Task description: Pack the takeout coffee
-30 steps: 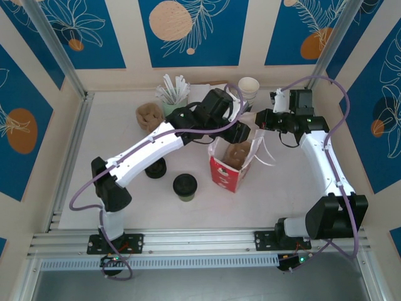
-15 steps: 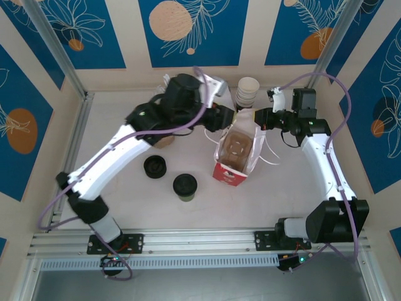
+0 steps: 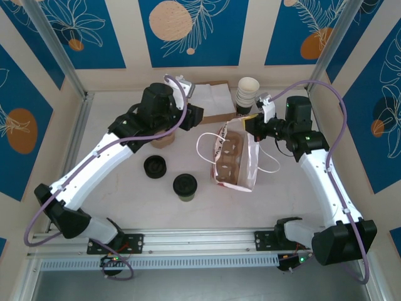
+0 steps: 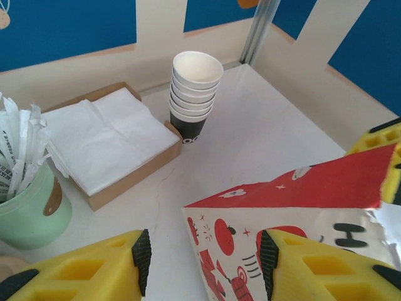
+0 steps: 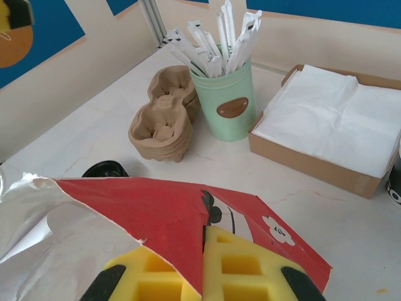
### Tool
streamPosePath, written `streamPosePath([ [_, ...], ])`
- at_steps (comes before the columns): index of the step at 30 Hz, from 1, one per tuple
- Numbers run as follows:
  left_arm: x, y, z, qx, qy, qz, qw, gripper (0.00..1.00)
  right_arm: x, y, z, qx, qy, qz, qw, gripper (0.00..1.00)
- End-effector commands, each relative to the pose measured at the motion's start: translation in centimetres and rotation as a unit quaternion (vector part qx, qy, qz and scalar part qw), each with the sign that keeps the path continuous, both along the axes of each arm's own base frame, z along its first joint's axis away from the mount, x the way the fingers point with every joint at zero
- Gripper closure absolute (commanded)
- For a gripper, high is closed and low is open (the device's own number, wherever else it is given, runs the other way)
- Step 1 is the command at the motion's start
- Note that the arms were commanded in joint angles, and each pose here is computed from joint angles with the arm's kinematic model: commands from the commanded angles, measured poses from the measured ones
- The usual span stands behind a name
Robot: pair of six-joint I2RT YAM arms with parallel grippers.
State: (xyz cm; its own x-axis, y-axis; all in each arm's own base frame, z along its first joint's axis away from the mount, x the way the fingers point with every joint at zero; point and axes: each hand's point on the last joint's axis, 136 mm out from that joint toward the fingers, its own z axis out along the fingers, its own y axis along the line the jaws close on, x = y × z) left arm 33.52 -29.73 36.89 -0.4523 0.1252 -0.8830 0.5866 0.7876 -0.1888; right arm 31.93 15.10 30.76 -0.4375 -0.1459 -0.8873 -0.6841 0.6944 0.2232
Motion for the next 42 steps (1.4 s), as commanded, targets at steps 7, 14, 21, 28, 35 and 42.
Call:
streamPosePath([
  [7,1.5,-0.1,2.6,0.002,0.0,0.017,1.0,0.46,-0.8,0.0,-1.0,-0.008,0.073,-0.022,0.997,0.97],
  [14,1.0,2.8,1.4,0.038,0.04,0.078,0.995,0.4,-0.3,-0.2,-1.0,-0.016,0.116,-0.03,0.993,0.96],
  [21,-1.5,5.2,-3.2,0.042,0.046,0.103,0.993,0.31,0.6,-1.2,-4.1,-0.007,0.148,-0.046,0.988,0.94],
  [28,-5.1,5.6,-8.4,0.065,0.077,0.08,0.992,0.28,3.1,-2.6,-6.4,0.012,0.244,-0.073,0.967,0.88],
  [35,-7.8,4.5,-11.5,0.107,0.112,0.042,0.987,0.2,4.3,-2.9,-6.8,0.018,0.27,-0.077,0.96,0.74],
  [42,-10.5,3.7,-15.2,0.153,0.144,0.025,0.977,0.05,3.9,-2.8,-4.9,0.018,0.25,-0.07,0.965,0.64],
])
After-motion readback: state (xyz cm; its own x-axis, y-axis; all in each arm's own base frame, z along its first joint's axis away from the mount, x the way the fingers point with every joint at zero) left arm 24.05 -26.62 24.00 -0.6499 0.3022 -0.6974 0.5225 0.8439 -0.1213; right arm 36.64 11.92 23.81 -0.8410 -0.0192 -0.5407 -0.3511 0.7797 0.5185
